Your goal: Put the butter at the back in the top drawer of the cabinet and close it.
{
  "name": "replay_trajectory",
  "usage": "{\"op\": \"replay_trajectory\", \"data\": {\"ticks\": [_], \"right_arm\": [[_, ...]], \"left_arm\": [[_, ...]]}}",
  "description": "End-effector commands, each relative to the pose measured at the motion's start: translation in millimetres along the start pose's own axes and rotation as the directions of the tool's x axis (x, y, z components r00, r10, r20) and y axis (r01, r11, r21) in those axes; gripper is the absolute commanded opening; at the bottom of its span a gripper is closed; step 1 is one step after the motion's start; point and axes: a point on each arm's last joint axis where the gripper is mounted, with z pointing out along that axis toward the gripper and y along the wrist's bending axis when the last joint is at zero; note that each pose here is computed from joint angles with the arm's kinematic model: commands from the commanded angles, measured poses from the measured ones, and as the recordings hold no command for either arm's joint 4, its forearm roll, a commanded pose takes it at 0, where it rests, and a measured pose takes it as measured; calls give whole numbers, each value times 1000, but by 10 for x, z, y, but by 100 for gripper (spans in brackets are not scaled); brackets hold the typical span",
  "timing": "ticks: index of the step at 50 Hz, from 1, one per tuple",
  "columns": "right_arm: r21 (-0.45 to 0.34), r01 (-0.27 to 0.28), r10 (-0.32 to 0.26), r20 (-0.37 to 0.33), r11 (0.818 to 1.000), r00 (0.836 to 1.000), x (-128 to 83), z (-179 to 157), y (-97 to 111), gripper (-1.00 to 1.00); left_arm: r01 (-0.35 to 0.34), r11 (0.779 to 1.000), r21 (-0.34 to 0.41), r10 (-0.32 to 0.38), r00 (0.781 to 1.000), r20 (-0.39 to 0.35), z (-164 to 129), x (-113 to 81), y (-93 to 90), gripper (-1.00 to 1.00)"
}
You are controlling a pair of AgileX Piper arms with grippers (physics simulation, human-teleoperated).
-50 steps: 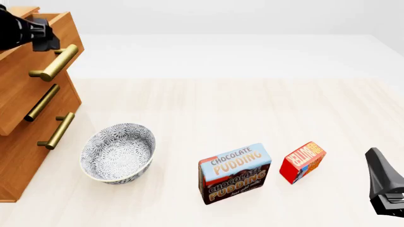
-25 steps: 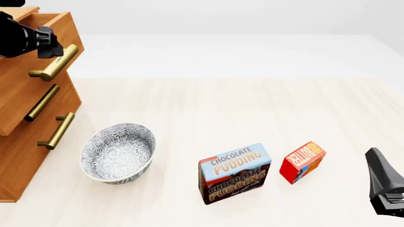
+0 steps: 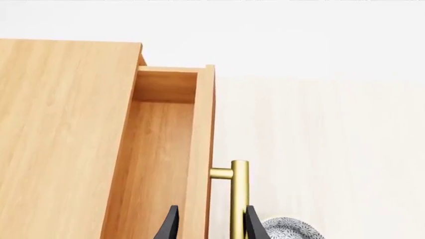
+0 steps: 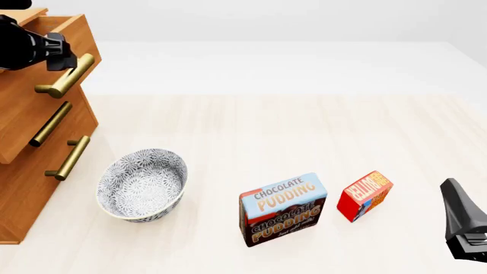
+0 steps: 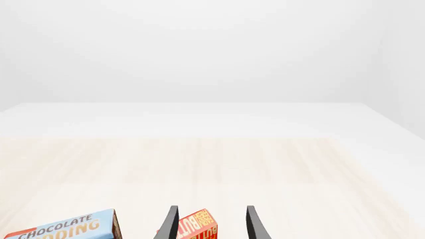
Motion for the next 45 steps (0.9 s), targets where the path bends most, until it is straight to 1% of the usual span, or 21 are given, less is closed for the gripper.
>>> {"op": "replay_trajectory", "data": {"ticks": [1,11,37,39,45], "right_arm": [[0,0,0,0,1000,1000,0,0,0,100],[0,0,0,0,1000,1000,0,0,0,100],[0,0,0,0,1000,1000,0,0,0,100],[0,0,0,0,1000,1000,0,0,0,100],[0,0,0,0,1000,1000,0,0,0,100]], "left_arm": [[-5,1000,1,5,999,-52,180,97,1,100],[-12,1000,3,12,998,-60,208,122,-5,100],[-47,998,40,49,997,-60,148,126,-146,100],[-48,998,42,50,997,-58,117,171,-154,100],[-53,997,47,56,997,-60,131,215,-172,100]]}}
